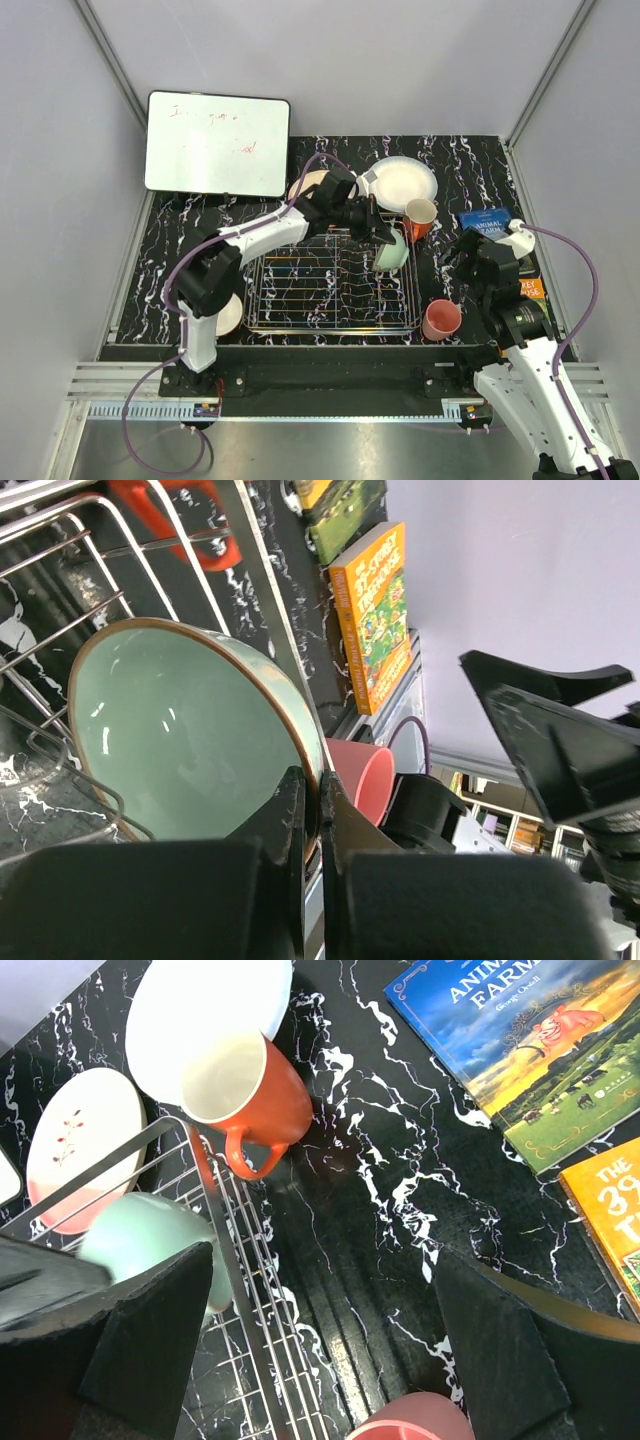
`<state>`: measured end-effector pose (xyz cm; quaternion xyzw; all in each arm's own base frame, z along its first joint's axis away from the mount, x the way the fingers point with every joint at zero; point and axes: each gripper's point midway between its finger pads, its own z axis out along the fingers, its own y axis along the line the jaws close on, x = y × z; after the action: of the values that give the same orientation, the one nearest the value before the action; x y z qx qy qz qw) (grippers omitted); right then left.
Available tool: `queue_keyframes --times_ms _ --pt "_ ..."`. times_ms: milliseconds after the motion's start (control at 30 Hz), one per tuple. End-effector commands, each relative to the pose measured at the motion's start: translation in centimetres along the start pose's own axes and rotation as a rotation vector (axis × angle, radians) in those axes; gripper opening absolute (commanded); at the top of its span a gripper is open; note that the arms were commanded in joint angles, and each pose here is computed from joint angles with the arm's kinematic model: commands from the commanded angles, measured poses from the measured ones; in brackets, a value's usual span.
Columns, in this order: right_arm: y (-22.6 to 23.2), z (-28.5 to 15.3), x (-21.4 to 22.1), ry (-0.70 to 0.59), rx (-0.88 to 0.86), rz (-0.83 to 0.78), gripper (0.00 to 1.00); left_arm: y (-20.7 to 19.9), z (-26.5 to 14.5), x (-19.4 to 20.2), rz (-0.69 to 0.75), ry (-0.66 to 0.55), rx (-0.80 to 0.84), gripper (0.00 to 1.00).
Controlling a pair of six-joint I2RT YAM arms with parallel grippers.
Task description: Load the mixed dishes into the dish rack
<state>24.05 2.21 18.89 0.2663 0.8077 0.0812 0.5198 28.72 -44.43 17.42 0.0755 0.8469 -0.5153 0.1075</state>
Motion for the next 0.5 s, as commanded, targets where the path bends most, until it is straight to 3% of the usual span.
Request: queue_keyframes --times_ms 0,133,300,400,467 --pt "0.6 -0.5 -0.1 0.011 -0.028 0.020 1.00 -2.3 0.6 -1.2 0.039 -0.046 0.102 0.03" --pt "0.6 -0.6 0.2 0.020 -0.036 0.017 1.00 -2.4 0.8 -1.2 0.024 -0.042 0.120 0.17" --pt "0.7 -0.2 0.6 0.034 -0.037 0.018 1.00 -3.7 0.0 -1.0 0.054 -0.040 0.159 0.63" --pt "0.8 -0.1 0.9 0.040 -0.044 0.028 1.00 -4.4 -0.9 -0.9 0.095 -0.046 0.155 0.76" --pt "0.8 0.0 1.1 0.046 -0.045 0.029 1.00 -5.2 -2.1 -0.8 0.152 -0.047 0.144 0.78"
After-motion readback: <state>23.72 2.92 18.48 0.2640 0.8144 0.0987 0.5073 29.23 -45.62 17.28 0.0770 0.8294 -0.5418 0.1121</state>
